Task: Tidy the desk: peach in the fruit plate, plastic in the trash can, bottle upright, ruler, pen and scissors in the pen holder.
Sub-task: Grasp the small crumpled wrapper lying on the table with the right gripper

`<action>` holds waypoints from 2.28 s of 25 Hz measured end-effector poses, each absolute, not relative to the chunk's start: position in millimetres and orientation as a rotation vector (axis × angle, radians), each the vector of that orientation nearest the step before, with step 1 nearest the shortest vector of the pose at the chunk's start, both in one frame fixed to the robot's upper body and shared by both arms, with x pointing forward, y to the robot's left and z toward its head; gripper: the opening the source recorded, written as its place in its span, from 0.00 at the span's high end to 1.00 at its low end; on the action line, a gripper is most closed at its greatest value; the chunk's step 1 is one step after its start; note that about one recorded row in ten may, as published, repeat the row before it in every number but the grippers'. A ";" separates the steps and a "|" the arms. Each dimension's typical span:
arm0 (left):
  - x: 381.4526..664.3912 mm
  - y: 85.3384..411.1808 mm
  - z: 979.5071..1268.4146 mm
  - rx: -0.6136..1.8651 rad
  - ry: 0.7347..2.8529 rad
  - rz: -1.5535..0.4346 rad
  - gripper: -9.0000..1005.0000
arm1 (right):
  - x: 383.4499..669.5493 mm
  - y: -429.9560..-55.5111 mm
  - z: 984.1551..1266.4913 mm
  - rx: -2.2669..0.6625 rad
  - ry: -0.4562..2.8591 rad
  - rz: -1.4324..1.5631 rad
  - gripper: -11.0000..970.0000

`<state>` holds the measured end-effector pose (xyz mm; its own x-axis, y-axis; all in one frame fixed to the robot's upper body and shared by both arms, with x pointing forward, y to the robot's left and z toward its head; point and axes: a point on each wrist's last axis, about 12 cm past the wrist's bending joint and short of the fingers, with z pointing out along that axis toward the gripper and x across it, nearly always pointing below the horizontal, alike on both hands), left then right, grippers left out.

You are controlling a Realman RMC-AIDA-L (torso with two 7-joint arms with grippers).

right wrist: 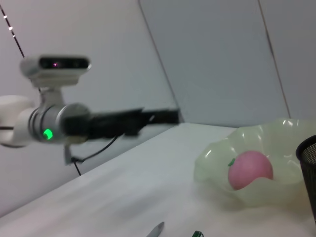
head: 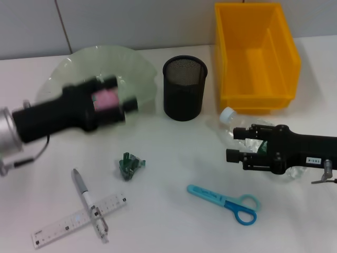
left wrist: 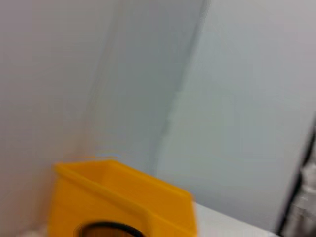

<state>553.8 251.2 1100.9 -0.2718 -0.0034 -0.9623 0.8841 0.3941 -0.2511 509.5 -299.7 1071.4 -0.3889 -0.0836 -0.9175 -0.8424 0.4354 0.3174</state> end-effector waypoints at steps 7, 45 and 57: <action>521.0 253.0 1081.7 0.950 1.649 -1.152 0.15 | 514.7 -301.1 1074.6 -0.766 1.804 1.051 0.25; 516.0 307.0 1077.1 0.910 1.714 -0.936 0.15 | 611.5 -159.6 1162.0 -1.316 2.256 1.040 0.25; 503.9 319.8 1068.6 0.948 1.773 -0.903 0.16 | 612.1 -115.8 1132.4 -1.448 2.171 0.844 0.25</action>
<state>503.9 319.8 1068.6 -0.2970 0.2205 -0.9291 0.8813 0.4379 -0.1778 612.1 -115.8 1132.4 -0.3860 -0.6838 -0.6192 -0.9225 0.2822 0.2633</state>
